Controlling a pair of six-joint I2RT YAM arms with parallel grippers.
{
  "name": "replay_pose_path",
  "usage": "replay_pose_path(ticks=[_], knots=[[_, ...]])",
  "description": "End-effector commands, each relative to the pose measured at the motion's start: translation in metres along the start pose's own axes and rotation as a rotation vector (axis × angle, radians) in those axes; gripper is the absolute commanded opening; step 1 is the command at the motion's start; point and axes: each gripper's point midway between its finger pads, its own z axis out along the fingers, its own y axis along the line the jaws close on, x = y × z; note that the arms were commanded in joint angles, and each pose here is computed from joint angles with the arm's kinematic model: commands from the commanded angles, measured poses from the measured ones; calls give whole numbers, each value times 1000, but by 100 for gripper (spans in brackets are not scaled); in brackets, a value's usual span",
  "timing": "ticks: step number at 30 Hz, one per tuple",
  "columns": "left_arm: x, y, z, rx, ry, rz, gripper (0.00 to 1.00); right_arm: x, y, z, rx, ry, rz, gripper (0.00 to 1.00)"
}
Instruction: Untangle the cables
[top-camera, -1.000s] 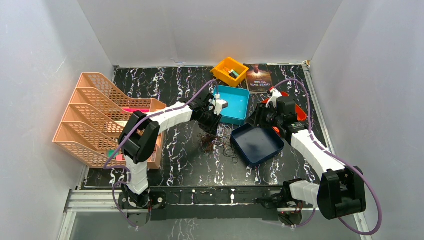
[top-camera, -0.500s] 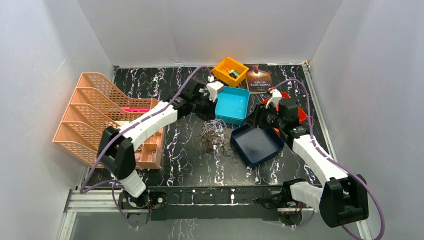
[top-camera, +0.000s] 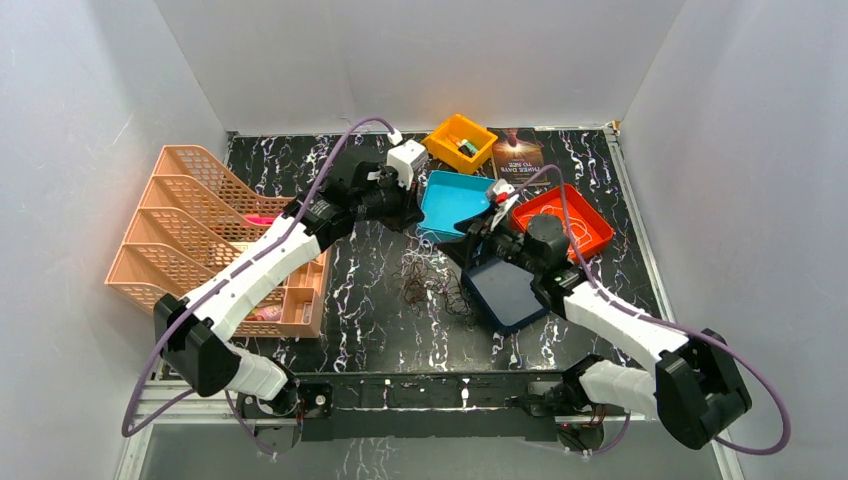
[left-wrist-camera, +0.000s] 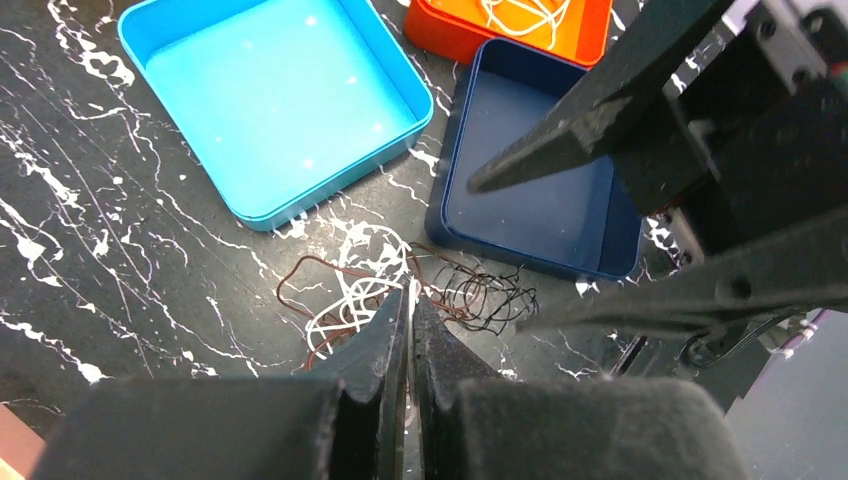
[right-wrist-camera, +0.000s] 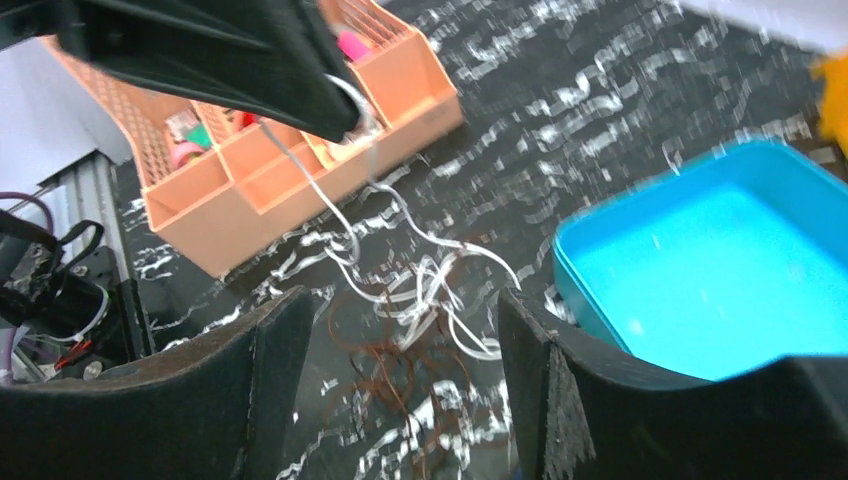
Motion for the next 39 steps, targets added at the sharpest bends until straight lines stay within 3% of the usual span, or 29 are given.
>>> replay_pose_path(ticks=[1,13,23,29,39], knots=[[-33,-9,-34,-16,-108,-9,0,-52,37,16,-147,-258,-228,77],[-55,-19,-66,-11,-172,7,0,-75,76,57,-310,-329,-359,83],[-63,-30,-78,33,-191,15,0,-82,74,80,-276,-367,-345,81],[-80,-40,-97,57,-245,28,0,-66,71,98,-303,-319,-280,71],[-122,-31,-135,-62,-391,18,0,-6,58,104,-279,-124,-133,56]])
